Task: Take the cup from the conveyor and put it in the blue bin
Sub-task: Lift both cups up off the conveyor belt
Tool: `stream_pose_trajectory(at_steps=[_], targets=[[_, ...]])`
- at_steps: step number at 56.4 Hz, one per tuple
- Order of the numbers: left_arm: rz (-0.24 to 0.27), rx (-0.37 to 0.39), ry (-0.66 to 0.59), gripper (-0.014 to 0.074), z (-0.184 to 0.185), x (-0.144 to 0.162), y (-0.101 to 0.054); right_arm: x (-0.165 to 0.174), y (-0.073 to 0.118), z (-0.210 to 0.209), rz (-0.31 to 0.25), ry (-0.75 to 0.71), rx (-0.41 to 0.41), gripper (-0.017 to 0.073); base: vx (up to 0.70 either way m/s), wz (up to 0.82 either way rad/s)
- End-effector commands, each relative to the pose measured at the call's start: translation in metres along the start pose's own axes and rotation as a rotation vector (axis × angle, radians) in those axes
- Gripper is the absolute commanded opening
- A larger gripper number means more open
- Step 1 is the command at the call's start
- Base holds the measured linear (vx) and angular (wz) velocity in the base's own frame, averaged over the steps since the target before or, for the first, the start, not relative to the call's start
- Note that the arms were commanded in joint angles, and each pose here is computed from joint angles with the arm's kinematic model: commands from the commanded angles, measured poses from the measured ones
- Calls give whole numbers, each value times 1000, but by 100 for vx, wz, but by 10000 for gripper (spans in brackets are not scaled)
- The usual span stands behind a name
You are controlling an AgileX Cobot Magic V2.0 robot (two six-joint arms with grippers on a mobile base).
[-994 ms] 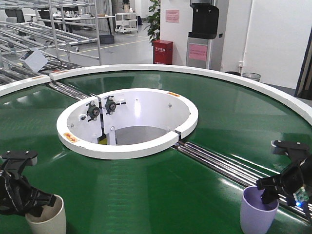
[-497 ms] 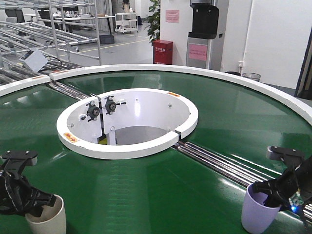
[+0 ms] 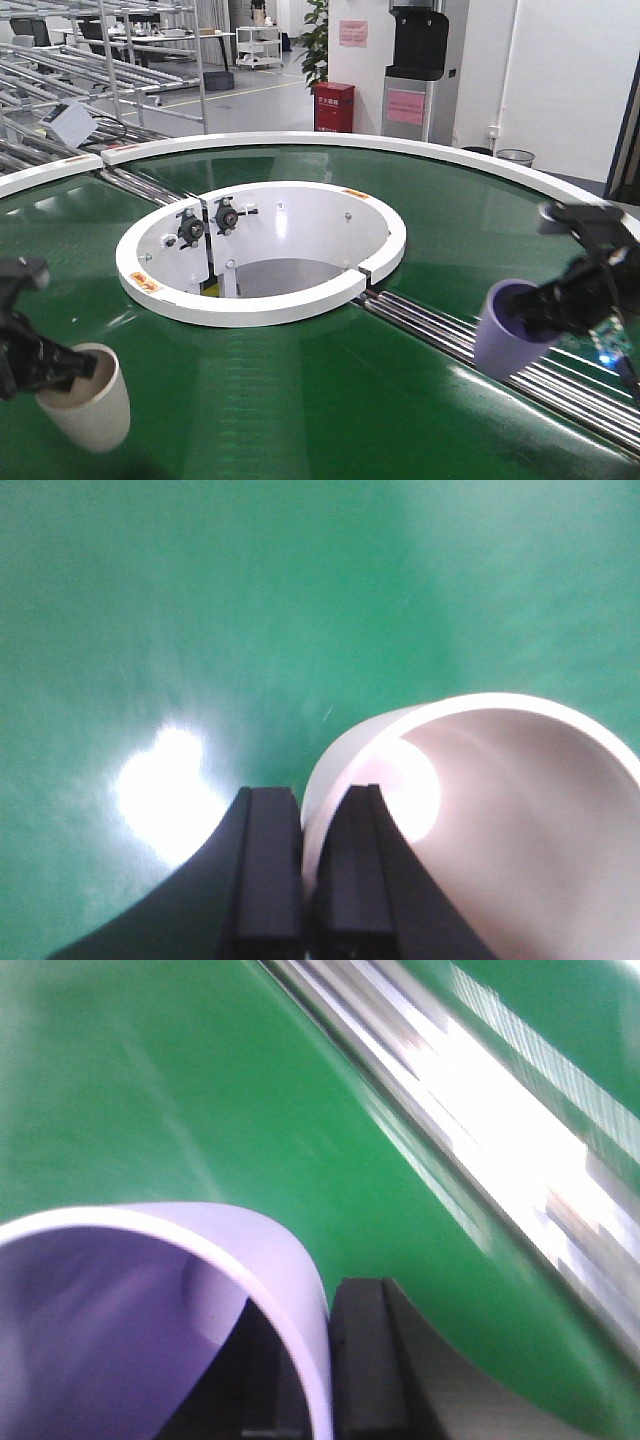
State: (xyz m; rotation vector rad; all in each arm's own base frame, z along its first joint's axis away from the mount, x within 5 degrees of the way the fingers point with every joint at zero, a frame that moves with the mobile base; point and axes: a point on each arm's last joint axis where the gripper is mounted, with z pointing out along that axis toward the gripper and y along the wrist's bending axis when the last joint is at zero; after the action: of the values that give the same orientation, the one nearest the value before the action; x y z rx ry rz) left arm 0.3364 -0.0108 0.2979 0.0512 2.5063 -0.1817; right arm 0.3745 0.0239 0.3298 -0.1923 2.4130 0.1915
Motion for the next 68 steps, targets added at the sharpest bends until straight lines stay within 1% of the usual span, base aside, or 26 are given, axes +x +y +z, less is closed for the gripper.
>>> stream_pose_trajectory(at_steps=[1,2,3,4,8,10,11,13,14,15,19,21,26,32,40,55,68], targets=[[-6,32,-233,-8,-62,-17,-12,-24,36,-46,-116,-220,13,-9,0,0],[2,32,-250,-7,-68,-17,-13,-25,44,-50,-130,-232,13,-9,0,0],[18,32,-275,-7,-77,-17,-15,-25,49,-53,-127,-243,12,-9,0,0],[28,30,-299,-7,-83,-18,-16,-25,54,-57,-143,-250,14,-9,0,0],[74,18,-400,-8,-112,-17,-20,-25,70,-77,-154,-296,36,-9,0,0],[92,13,-452,-8,-126,-16,-22,-24,76,-85,-143,-315,34,-9,0,0],[95,12,-472,-8,-132,-16,-23,-24,79,-96,-135,-343,37,-9,0,0],[98,10,-513,-8,-144,-13,-24,-22,83,-103,-119,-365,37,-9,0,0],[99,10,-531,-8,-150,-12,-25,-21,85,-111,-125,-392,37,-9,0,0],[100,10,-555,-8,-157,-10,-26,-20,86,-116,-119,-410,34,-9,0,0],[91,16,-632,-8,-177,1,-29,-12,94,-146,-153,-527,13,-9,0,0],[89,16,-666,-8,-185,7,-30,-5,94,-160,-172,-579,10,-9,0,0],[96,9,-727,-8,-201,24,-31,12,90,-179,-176,-650,3,-9,0,0],[116,3,-755,-8,-212,43,-33,32,86,-194,-175,-666,2,-9,0,0],[118,4,-765,-8,-217,55,-33,46,84,-199,-171,-666,-1,-9,0,0],[123,14,-718,-8,-216,60,-34,47,83,-200,-180,-660,10,-9,0,0],[122,14,-718,-8,-216,60,-34,47,83,-200,-180,-660,10,-9,0,0]])
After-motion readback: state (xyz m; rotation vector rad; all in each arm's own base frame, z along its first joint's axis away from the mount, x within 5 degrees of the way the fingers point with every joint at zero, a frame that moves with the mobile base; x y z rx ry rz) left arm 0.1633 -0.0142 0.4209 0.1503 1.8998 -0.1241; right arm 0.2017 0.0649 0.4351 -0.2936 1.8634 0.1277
